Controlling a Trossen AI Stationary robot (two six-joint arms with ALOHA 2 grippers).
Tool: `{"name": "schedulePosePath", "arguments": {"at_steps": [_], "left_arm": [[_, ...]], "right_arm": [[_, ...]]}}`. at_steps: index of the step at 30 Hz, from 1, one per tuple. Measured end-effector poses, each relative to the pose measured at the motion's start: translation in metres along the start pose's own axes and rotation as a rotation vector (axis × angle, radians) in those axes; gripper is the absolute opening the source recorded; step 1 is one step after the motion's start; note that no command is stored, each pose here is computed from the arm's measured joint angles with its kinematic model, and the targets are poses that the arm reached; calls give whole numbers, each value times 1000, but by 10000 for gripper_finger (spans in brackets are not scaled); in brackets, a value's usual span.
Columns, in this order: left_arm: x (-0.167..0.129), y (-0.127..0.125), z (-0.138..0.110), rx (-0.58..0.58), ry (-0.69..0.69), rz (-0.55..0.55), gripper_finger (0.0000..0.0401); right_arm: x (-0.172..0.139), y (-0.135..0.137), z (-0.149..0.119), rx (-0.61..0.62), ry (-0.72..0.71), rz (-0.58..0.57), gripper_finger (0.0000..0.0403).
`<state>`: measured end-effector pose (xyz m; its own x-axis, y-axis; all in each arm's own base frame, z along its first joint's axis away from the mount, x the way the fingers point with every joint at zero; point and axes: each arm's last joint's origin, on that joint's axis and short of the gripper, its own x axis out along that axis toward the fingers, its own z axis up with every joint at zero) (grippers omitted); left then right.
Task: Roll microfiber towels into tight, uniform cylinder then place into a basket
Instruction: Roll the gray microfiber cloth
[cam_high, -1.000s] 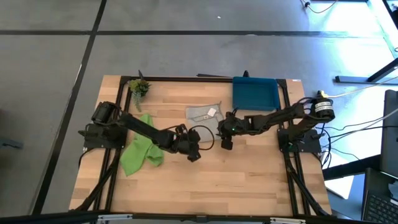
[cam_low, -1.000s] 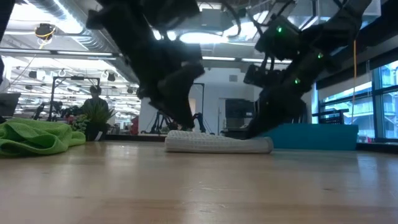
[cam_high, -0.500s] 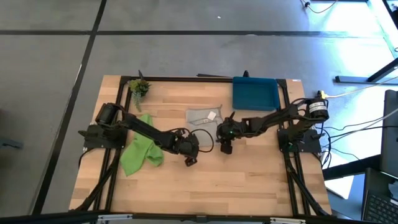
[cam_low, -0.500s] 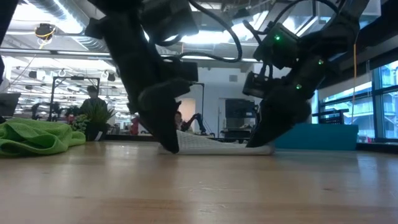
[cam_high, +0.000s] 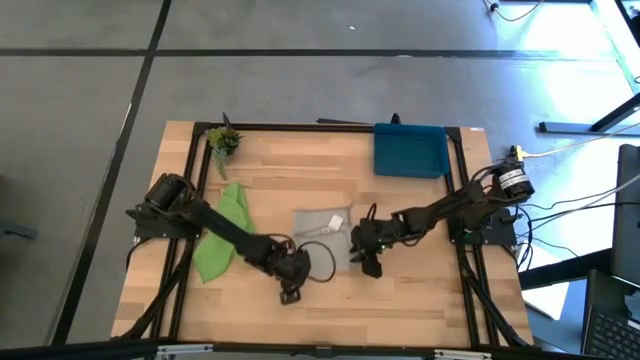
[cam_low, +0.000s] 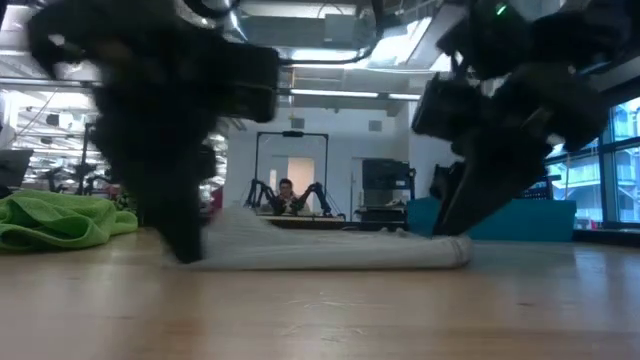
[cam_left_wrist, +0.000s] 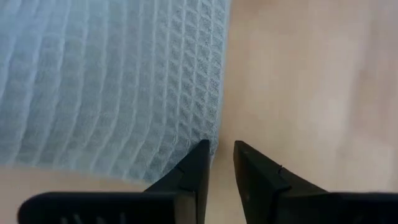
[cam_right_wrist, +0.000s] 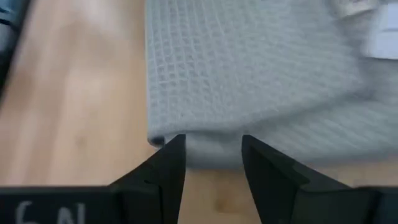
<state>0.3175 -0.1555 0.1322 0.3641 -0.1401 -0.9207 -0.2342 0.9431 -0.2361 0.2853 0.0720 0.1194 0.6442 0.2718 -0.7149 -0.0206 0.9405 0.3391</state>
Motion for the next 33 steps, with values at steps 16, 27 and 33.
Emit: {"name": "schedulePosePath", "arguments": {"at_steps": [16,27,33], "left_arm": [[-28,-44,-15,135,-191,92,71],[-31,-53,-24,291,-282,191,71],[-31,-52,-24,294,-276,205,71]], "right_arm": [[-5,51,13,-383,-120,42,158],[-2,67,4,-703,-121,65,158],[7,65,0,-799,-118,59,158]]}}
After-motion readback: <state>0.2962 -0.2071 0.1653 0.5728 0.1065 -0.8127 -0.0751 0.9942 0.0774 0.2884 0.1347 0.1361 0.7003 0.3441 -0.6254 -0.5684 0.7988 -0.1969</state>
